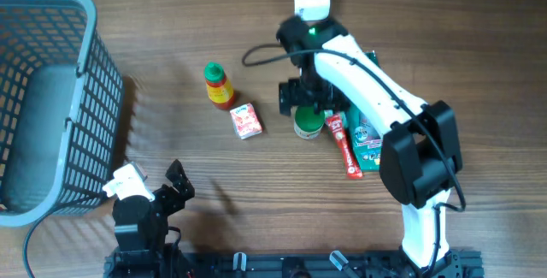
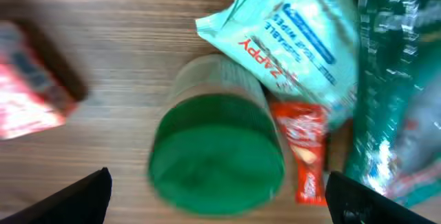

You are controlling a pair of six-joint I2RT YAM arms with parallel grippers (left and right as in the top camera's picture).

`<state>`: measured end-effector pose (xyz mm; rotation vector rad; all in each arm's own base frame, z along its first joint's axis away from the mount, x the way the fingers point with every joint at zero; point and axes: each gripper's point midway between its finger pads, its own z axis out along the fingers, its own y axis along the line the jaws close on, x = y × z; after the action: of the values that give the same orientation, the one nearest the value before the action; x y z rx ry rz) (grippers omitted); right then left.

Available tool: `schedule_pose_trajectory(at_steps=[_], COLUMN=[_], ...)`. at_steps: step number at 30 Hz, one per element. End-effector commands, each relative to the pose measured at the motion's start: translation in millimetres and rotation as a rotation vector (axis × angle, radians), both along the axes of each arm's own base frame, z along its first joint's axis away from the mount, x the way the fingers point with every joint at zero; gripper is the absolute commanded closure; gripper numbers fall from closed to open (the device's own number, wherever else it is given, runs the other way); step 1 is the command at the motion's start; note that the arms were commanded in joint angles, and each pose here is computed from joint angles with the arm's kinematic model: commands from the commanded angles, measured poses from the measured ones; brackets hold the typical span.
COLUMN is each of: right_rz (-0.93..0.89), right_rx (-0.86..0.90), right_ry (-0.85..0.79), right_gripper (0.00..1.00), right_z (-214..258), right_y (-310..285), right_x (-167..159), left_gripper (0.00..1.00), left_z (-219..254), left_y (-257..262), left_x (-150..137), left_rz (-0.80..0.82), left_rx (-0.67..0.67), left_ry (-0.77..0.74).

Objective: Scan the item barcode
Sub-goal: 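Lift the jar and hold its label under the white scanner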

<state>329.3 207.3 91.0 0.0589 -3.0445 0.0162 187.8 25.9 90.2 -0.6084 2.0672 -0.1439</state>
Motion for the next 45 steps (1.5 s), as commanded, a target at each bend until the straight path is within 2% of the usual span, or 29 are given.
schedule_pose_trajectory(at_steps=[1, 4, 9, 11, 26, 37, 39, 41, 45], right_rz=[-0.134, -0.212, -0.529, -0.592, -0.624, -0.646, -0.646, -0.642, -0.509], right_rx=[0.013, 0.045, -0.026, -0.045, -0.032, -0.013, -0.016, -0.014, 0.082], right_ry=[-0.087, -0.105, -0.058, -0.066, -0.067, -0.01, 0.0, 0.001, 0.063], right_gripper=[0.0, 0.0, 0.0, 0.0, 0.02, 0.23, 0.36, 0.43, 0.6], right_z=[33, 35, 26, 19, -54, -87, -90, -90, -77], right_y=[1, 7, -7, -9, -10, -9, -10, -10, 4], right_x=[15, 21, 12, 13, 10, -9, -12, -12, -14], left_gripper=[0.0, 0.0, 0.0, 0.0, 0.0, 0.0, 0.0, 0.0, 0.0], left_z=[-2, -2, -2, -2, -2, -2, -2, -2, -2], left_y=[3, 3, 3, 3, 3, 3, 3, 3, 3], left_x=[-1, -1, -1, -1, -1, -1, -1, -1, -1], left_rz=[0.014, 0.014, 0.014, 0.014, 0.014, 0.014, 0.014, 0.014, 0.014], left_rx=[0.01, 0.01, 0.01, 0.01, 0.01, 0.01, 0.01, 0.01, 0.01], left_ry=[0.005, 0.005, 0.005, 0.005, 0.005, 0.005, 0.005, 0.005, 0.005])
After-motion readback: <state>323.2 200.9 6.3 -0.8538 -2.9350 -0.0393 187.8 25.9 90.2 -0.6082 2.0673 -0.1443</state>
